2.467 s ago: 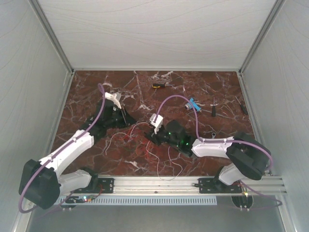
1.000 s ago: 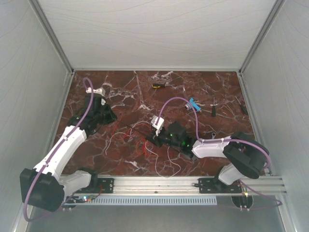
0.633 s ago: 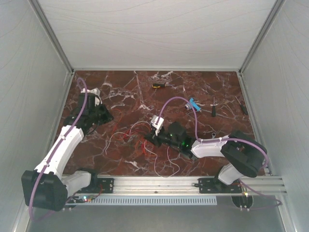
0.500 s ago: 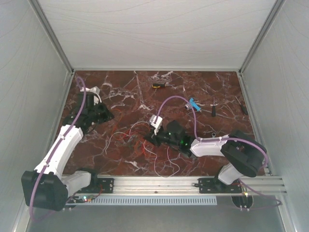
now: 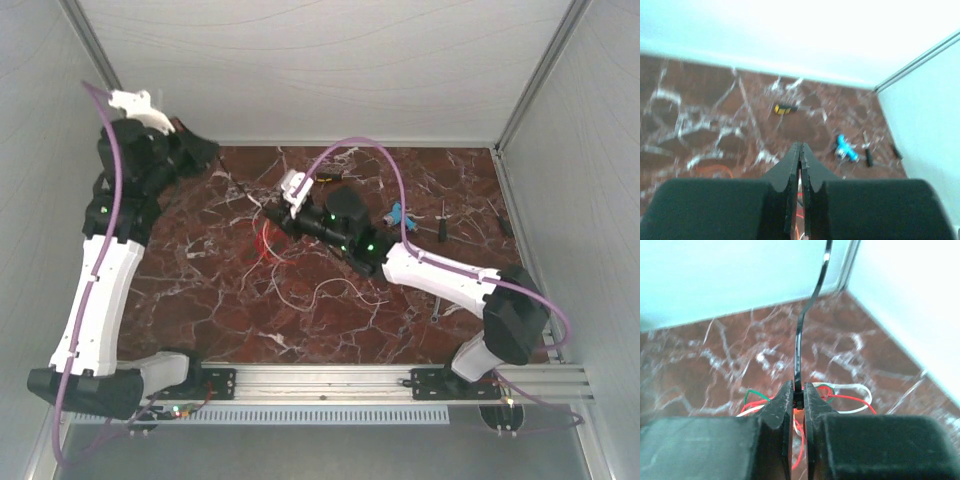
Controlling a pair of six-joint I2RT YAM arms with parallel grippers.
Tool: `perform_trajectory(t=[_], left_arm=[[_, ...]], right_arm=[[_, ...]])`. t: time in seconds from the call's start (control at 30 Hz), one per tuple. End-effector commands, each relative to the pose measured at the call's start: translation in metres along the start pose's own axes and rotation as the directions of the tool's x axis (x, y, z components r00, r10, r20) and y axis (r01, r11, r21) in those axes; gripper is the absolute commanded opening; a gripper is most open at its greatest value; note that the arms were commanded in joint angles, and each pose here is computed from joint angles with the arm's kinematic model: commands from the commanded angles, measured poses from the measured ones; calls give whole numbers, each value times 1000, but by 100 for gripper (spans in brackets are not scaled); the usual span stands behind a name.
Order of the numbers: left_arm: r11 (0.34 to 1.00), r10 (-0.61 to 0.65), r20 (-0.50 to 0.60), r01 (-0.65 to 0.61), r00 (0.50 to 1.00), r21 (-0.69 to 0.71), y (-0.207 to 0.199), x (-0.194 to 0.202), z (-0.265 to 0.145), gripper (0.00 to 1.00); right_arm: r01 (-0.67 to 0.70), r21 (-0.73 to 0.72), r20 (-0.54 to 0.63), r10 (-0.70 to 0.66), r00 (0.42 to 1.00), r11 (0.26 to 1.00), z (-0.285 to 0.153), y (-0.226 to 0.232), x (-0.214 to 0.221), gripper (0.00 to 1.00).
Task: Zip-tie the wires
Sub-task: Tie the cable at the center of the board.
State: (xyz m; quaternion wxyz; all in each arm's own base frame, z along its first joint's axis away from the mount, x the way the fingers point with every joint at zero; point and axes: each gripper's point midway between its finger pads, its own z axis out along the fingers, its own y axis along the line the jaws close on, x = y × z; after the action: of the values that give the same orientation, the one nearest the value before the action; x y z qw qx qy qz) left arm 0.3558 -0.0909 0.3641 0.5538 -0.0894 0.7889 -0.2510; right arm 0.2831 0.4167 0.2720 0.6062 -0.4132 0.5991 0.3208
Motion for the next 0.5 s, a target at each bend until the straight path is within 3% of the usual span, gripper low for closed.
perform_trajectory(t=[0.0,0.07,0.17,0.3,0.37,0.47], left_arm=[[989,34,181,-59,983,134,-56,-81,-13,0],[982,50,275,-96,960,160,-74,-117,-21,0],[978,68,403,-141,913,155,-89,-164,-27,0],[973,97,459,-181,883,143,-98,-189,-28,0],[972,111,439,-190,891,139,-94,-180,-24,0],[979,136,368,-182,920,92,-68,-145,-7,0]], right_arm=[[146,132,88,-158,983,980,15,-40,-71,0],[166,183,168,-197,966,969,24,-57,-118,0],[173,244,233,-231,945,954,49,-86,-156,0],[147,367,322,-274,906,918,54,-119,-193,0],[153,362,311,-274,910,920,54,-121,-183,0],[135,371,224,-229,947,919,49,-124,-128,0]])
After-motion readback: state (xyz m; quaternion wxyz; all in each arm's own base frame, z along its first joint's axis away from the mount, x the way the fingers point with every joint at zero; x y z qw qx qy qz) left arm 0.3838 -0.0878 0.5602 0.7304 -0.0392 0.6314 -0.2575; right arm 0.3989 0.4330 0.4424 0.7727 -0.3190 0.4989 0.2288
